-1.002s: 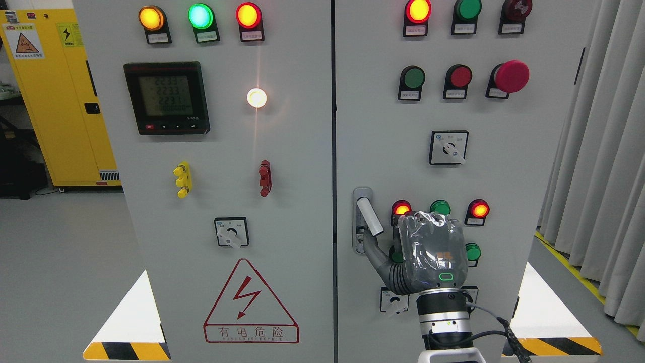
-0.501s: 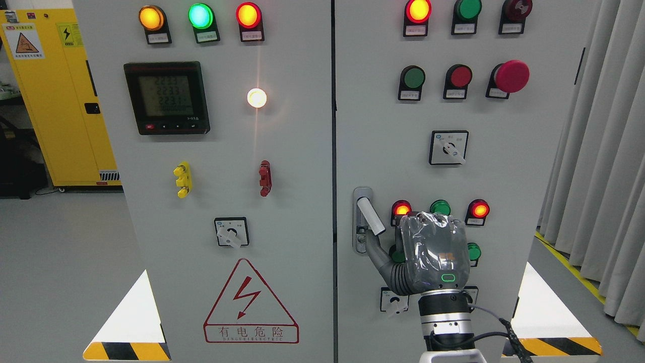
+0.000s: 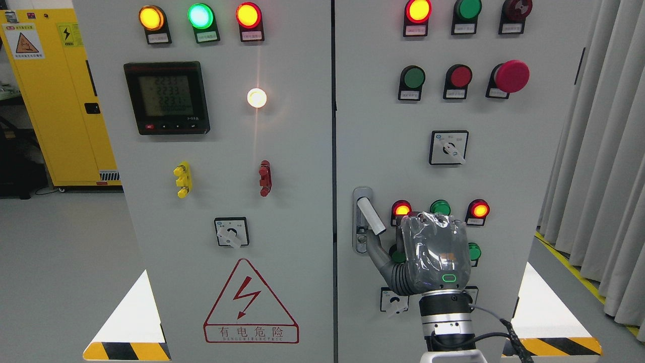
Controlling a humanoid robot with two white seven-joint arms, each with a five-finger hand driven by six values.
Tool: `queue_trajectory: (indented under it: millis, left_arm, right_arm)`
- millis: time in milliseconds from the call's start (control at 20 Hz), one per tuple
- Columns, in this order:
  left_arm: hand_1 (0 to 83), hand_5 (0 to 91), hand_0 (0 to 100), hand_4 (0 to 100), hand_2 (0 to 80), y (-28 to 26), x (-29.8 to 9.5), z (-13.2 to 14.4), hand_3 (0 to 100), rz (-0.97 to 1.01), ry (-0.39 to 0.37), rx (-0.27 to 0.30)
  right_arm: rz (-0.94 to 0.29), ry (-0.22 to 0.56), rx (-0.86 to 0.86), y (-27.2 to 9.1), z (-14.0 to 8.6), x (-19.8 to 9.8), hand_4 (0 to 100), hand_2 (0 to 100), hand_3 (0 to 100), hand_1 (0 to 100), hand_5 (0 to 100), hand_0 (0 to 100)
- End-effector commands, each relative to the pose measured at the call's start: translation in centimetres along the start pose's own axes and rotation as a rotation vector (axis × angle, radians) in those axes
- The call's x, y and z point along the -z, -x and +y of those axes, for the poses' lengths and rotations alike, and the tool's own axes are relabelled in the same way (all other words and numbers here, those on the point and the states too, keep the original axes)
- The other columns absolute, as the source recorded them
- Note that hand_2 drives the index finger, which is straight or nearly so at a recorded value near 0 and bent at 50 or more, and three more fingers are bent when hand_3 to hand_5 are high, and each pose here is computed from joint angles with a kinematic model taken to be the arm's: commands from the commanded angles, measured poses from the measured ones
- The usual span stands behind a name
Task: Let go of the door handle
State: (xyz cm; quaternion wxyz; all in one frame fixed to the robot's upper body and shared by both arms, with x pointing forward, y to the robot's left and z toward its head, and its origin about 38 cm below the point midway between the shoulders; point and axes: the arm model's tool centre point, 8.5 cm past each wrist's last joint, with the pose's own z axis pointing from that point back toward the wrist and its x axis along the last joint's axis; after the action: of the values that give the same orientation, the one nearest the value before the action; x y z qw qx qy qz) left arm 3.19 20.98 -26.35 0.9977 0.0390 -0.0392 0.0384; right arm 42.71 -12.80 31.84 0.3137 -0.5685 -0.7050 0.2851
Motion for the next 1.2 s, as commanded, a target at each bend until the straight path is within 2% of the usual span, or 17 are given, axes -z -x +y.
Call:
queue_trajectory:
  millis: [0, 1153]
  left_arm:
    - [55.6, 0.0, 12, 0, 0.0, -0.42, 0.03, -0.07, 0, -0.012, 0.002, -0.001]
    - [55.6, 0.0, 12, 0, 0.0, -0.42, 0.03, -0.07, 0, -0.012, 0.002, -0.001]
  right_arm:
    - [0.0, 0.006, 0.001, 0.0, -0.24, 0.03, 100, 94, 100, 36, 100, 49]
    - [0.011, 0.01, 0.0, 0.44, -0.4, 0.0, 100, 93, 100, 37, 100, 52]
